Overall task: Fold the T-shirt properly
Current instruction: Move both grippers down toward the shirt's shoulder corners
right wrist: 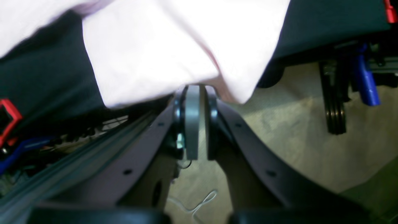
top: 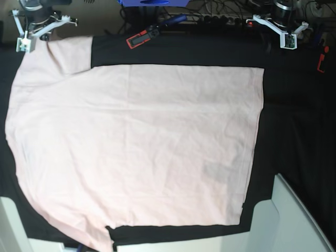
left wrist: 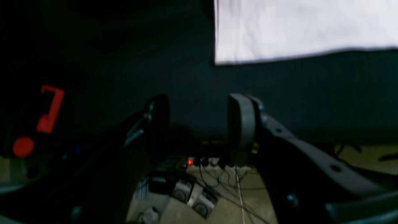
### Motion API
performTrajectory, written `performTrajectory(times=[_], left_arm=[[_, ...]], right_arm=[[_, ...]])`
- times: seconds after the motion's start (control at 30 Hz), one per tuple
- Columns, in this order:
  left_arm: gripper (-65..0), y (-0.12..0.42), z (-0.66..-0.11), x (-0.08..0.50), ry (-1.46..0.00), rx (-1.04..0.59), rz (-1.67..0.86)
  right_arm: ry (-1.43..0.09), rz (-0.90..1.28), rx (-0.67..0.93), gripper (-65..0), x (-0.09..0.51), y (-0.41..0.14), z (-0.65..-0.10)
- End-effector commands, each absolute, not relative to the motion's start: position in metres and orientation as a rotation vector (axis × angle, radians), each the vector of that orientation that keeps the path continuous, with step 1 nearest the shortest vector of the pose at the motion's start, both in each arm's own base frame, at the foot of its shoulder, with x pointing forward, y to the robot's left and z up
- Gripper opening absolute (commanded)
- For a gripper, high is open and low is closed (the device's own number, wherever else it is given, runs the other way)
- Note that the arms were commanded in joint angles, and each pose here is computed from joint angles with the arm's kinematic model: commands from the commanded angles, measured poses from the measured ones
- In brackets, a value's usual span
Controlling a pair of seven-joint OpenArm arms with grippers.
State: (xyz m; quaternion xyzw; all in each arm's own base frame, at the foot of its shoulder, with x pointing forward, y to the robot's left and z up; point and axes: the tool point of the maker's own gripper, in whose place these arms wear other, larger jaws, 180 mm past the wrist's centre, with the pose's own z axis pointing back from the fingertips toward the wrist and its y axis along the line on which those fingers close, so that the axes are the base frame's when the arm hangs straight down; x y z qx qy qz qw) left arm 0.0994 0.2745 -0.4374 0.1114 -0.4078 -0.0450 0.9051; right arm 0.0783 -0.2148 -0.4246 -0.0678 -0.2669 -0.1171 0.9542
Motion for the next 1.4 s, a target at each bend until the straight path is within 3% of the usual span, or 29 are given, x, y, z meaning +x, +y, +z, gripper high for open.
performTrajectory(times=[0.0, 0.07, 0.17, 0.23, 0.33, 0.5, 0.6, 0.9, 1.1, 1.2, 1.37], left_arm=[[-35.3, 0.278, -0.432, 0.098, -0.856, 0.241, -0.105], [-35.3, 0.278, -0.431, 0.099, -0.859, 0.241, -0.105], [-35.3, 0.277, -0.431, 0.101, -0.865, 0.239, -0.105], [-35.3, 0.277, -0.430, 0.106, -0.875, 0.239, -0.102], [-35.3, 0.277, -0.430, 0.107, -0.877, 0.239, -0.102], [-35.3, 0.276, -0.429, 0.110, -0.884, 0.239, -0.099], [-35.3, 0.276, -0.430, 0.110, -0.884, 0.239, -0.098], [-35.3, 0.276, -0.429, 0.112, -0.890, 0.238, -0.096], [-35.3, 0.276, -0.429, 0.112, -0.890, 0.238, -0.096], [-35.3, 0.276, -0.429, 0.112, -0.890, 0.238, -0.096], [-35.3, 0.276, -0.429, 0.112, -0.890, 0.238, -0.096]], right_arm=[[-0.559, -0.234, -0.145, -59.8, 0.083, -0.218, -0.419], [-0.554, -0.231, -0.141, -53.2, 0.086, -0.217, -0.419], [-0.570, -0.177, -0.100, -38.4, 0.092, -0.208, -0.417], [-0.600, -0.108, -0.050, -36.6, 0.099, -0.196, -0.414], [-0.643, -0.026, 0.019, -40.3, 0.108, -0.180, -0.410], [-0.680, -0.024, 0.022, -54.1, 0.124, -0.179, -0.406], [-0.689, -0.026, 0.023, -58.8, 0.128, -0.179, -0.405], [-0.427, 0.021, 0.004, -58.9, 0.120, -0.187, -0.425], [-0.506, 0.037, -0.004, -59.6, 0.129, -0.191, -0.417], [-0.532, 0.025, -0.011, -64.4, 0.133, -0.193, -0.415], [-0.567, -0.082, -0.043, -65.0, 0.140, -0.210, -0.410]])
